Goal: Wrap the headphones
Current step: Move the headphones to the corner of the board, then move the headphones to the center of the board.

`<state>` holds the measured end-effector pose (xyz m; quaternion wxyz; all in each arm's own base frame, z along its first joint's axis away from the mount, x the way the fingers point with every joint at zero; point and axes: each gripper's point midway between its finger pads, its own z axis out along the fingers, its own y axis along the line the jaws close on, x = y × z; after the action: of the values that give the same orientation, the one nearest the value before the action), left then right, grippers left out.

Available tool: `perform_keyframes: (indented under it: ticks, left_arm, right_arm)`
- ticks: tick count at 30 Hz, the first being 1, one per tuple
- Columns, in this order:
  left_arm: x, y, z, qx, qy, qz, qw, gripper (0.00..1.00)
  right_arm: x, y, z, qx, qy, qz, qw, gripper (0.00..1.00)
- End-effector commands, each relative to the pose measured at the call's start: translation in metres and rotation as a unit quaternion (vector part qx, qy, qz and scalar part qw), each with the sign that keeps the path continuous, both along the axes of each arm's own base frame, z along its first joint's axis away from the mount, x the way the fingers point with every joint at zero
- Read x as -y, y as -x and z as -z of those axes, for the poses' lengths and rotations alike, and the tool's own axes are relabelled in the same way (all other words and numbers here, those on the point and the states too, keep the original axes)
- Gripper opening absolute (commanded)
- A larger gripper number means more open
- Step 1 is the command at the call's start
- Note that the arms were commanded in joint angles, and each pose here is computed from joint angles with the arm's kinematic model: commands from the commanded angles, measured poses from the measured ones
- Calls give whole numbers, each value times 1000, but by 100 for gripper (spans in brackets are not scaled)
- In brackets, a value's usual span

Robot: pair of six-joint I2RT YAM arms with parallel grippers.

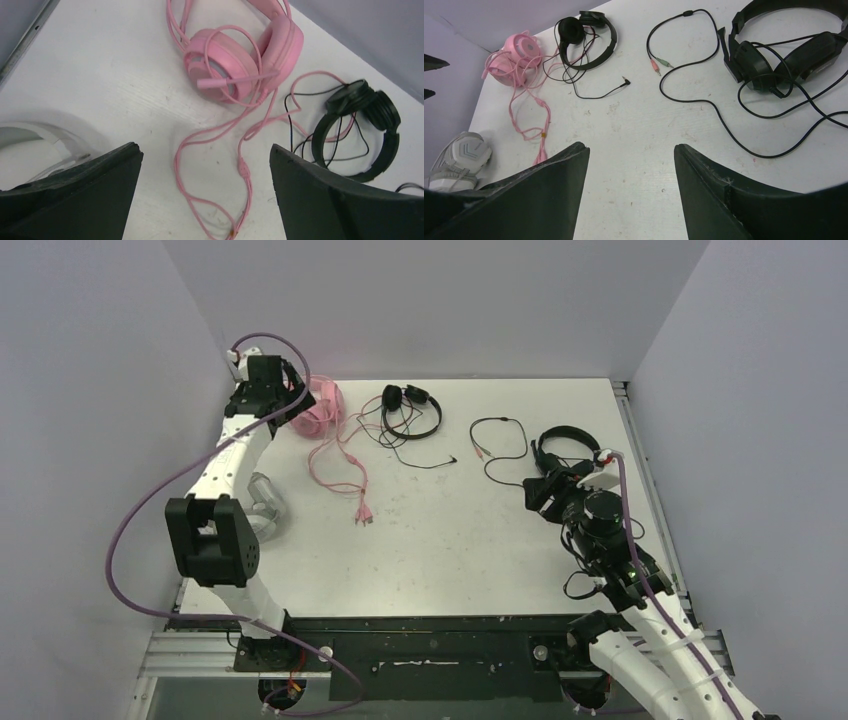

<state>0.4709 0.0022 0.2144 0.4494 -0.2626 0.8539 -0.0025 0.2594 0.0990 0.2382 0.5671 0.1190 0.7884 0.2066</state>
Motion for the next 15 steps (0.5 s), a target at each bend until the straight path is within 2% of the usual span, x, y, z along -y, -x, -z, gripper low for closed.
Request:
perform_keyframes:
  ticks: [1, 3, 4, 7, 11, 15]
  left_arm:
    - [-41, -60, -24, 72, 34, -73, 994, 97]
    - [-53, -81, -17, 65, 52, -86, 993, 97]
    - [-56, -93, -1, 50, 52, -89, 993, 97]
    - [-66, -119, 11, 38, 40, -99, 994, 97]
    - [-85, -141, 44, 8, 51, -129, 990, 97]
    - [-98, -155, 79, -15, 90, -154, 984, 93]
  right_arm:
    - [-2, -2, -21, 23, -10, -4, 1000, 64]
    - [-3, -3, -21, 22, -13, -4, 1000, 64]
    - [-4, -4, -21, 21, -14, -5, 1000, 64]
    - [-6, -6, -21, 21, -17, -7, 1000, 64]
    - [-10, -11, -19, 16, -22, -8, 1000, 64]
    - [-13, -14, -13, 5, -30, -8, 1000, 64]
